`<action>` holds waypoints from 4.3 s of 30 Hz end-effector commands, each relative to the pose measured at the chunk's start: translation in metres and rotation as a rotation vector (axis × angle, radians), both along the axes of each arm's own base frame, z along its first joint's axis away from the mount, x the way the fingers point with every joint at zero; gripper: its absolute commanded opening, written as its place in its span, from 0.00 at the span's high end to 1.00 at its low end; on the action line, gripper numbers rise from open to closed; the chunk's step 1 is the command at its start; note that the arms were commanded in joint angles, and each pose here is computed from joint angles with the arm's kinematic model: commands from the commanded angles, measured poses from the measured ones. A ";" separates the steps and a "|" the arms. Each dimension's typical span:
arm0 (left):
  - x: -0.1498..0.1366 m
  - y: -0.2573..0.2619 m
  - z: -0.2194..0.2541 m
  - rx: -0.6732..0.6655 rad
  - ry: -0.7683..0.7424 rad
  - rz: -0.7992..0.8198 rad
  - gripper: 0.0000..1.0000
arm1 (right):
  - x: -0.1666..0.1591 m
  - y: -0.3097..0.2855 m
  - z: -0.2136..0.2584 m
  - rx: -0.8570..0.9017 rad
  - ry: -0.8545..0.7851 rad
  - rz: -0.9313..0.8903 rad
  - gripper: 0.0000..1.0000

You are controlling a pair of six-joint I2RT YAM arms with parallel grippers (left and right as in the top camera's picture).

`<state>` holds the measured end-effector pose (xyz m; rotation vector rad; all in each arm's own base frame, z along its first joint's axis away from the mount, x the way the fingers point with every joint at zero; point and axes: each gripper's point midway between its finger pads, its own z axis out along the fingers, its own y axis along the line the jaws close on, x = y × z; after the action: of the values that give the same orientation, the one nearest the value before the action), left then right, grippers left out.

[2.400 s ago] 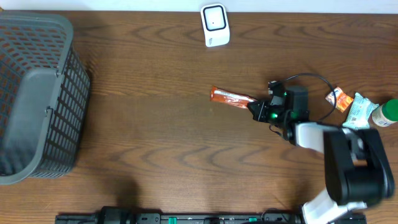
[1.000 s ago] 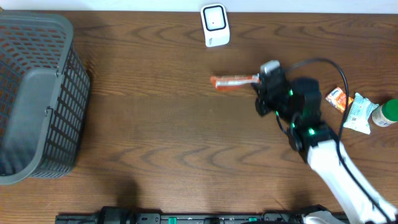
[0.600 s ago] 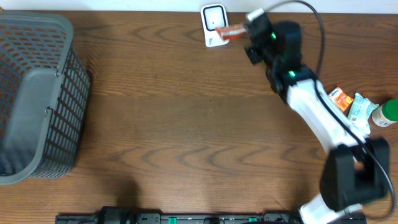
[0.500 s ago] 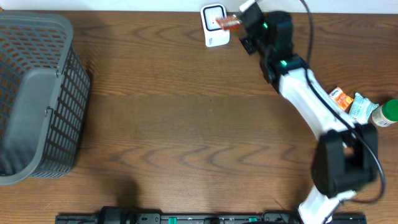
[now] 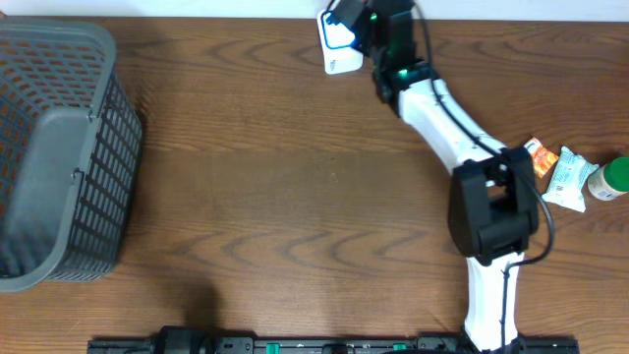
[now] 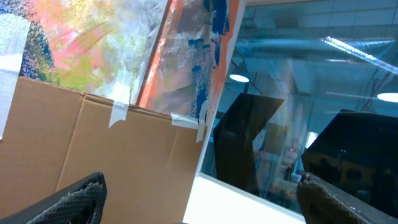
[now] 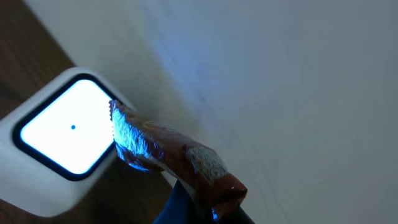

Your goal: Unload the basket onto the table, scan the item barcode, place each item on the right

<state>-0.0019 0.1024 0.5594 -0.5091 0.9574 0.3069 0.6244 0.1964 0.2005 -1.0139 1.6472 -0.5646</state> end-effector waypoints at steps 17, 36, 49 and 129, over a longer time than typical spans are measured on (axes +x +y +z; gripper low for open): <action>-0.003 0.001 0.000 -0.009 -0.010 0.009 0.02 | -0.056 0.047 -0.118 -0.326 0.346 0.132 0.99; -0.003 0.001 0.000 -0.010 -0.010 0.009 0.02 | -0.089 -0.019 -0.027 -0.150 0.431 -0.022 0.99; -0.003 0.001 0.000 -0.009 -0.011 0.009 0.02 | -0.147 -0.165 -0.004 0.405 0.729 -0.400 0.99; -0.003 0.001 0.000 -0.009 -0.011 0.009 0.02 | -0.369 -0.221 0.273 0.877 -0.175 -0.322 0.01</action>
<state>-0.0020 0.1024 0.5594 -0.5095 0.9570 0.3069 0.2635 -0.0266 0.4688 -0.0330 1.6696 -0.0546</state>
